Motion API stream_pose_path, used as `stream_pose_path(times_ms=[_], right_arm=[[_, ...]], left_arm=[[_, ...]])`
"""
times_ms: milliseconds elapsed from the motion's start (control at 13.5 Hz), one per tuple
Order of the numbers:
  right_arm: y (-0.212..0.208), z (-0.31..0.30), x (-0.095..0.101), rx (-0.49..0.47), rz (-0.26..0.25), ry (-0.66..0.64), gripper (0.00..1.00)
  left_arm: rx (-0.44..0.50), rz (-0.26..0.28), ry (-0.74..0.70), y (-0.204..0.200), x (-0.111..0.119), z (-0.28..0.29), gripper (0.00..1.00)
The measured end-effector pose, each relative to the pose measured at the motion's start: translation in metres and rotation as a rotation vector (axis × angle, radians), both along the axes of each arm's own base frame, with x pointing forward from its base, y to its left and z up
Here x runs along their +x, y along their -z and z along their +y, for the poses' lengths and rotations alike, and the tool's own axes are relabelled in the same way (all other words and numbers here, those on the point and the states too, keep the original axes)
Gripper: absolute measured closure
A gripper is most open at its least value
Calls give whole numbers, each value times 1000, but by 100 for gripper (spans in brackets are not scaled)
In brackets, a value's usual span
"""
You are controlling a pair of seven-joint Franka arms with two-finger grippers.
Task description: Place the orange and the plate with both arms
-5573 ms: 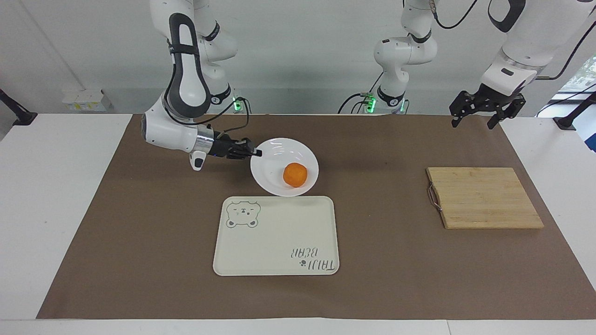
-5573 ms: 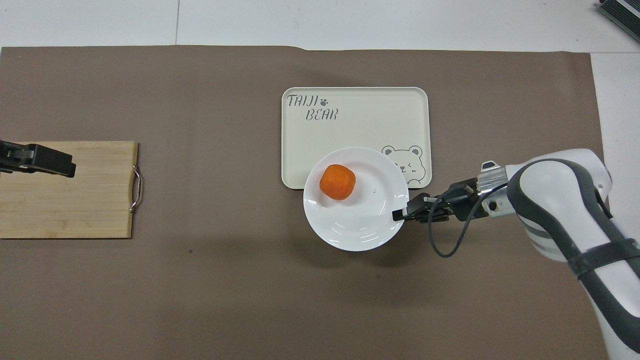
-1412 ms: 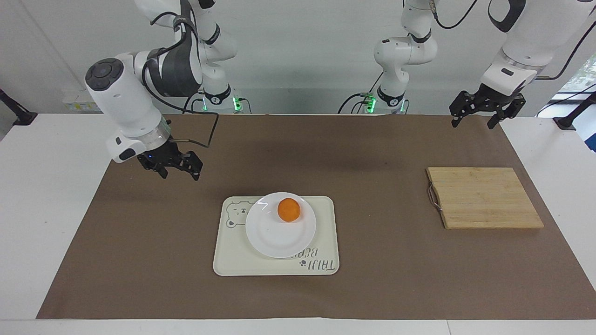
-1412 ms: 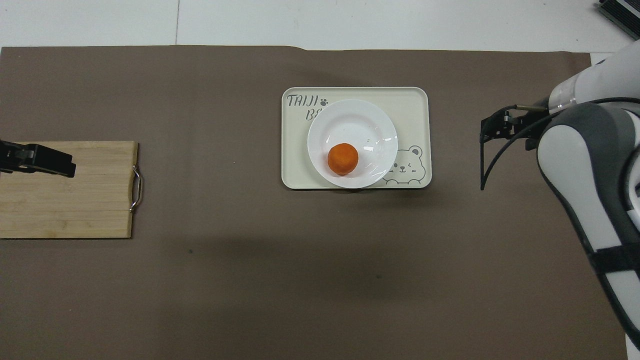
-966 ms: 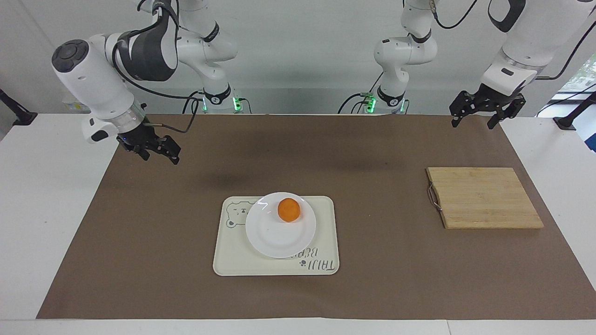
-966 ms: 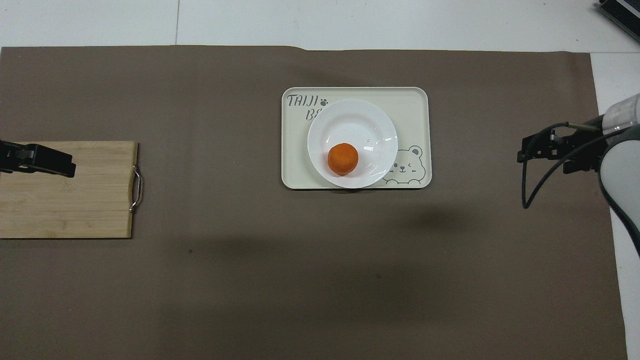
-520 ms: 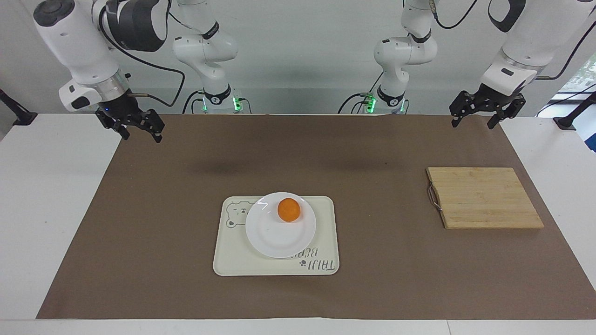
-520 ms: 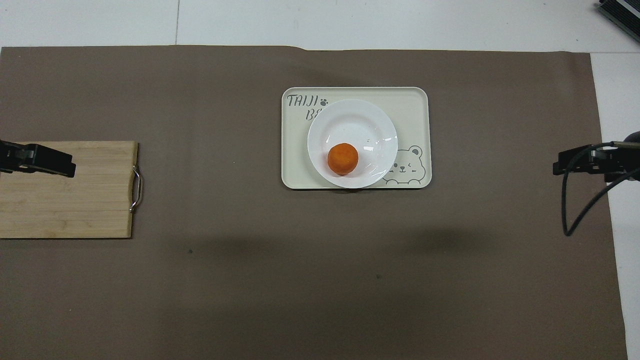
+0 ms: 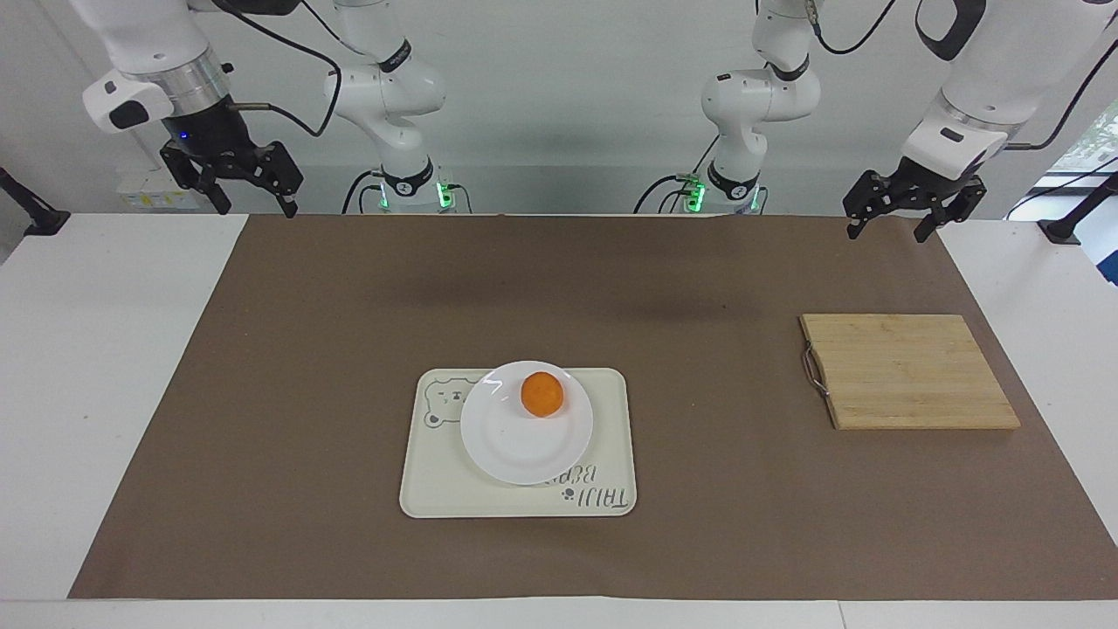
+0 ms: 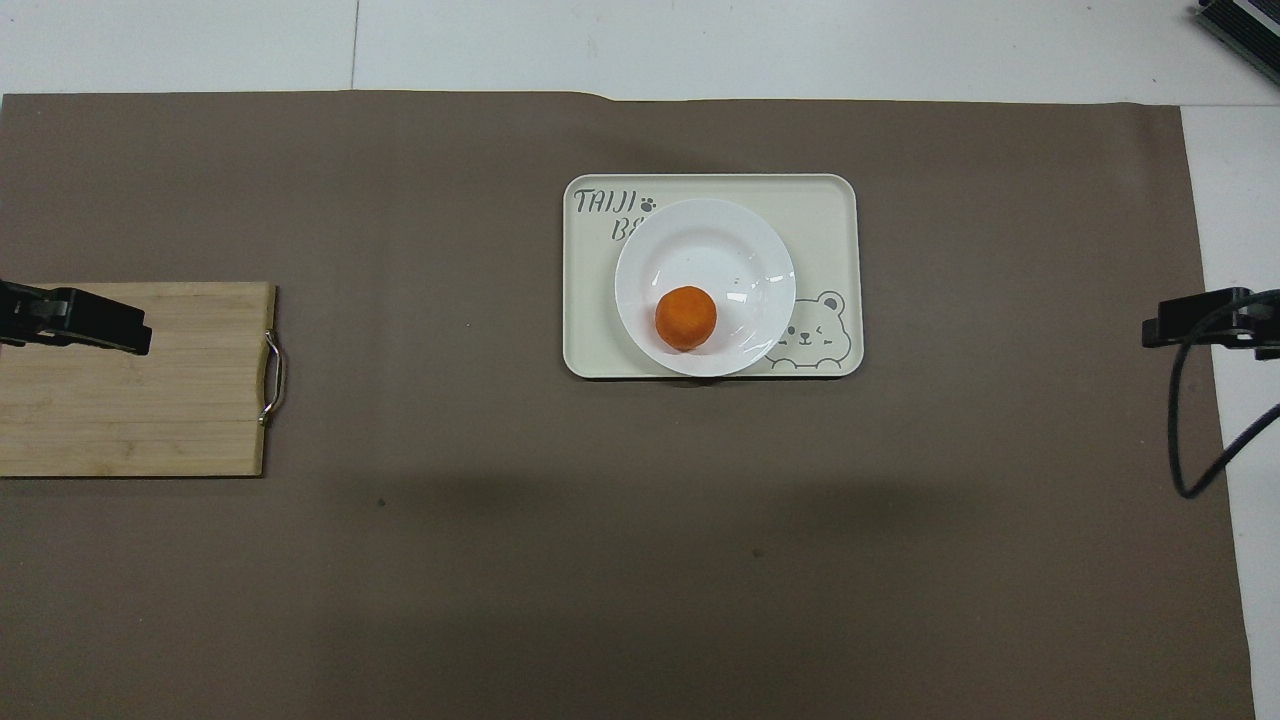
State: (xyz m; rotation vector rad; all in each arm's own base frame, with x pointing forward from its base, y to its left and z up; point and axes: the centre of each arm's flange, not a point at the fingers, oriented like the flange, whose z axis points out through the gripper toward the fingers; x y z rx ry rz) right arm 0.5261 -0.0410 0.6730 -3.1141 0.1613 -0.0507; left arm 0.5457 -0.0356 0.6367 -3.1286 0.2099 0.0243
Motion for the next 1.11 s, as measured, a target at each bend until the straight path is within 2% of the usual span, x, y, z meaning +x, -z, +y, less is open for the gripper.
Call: stream_pose_path(times_ms=[446,669,1115], right_arm=[[5,4,3,-3,17,-9,0],[8,13,4,-8,23,-86,0],[9,19,5,-10,24,-117,0]], left_arm=[[0,0,0,0,0,0,0],[0,0,0,0,0,0,0],[0,0,0,0,0,0,0]])
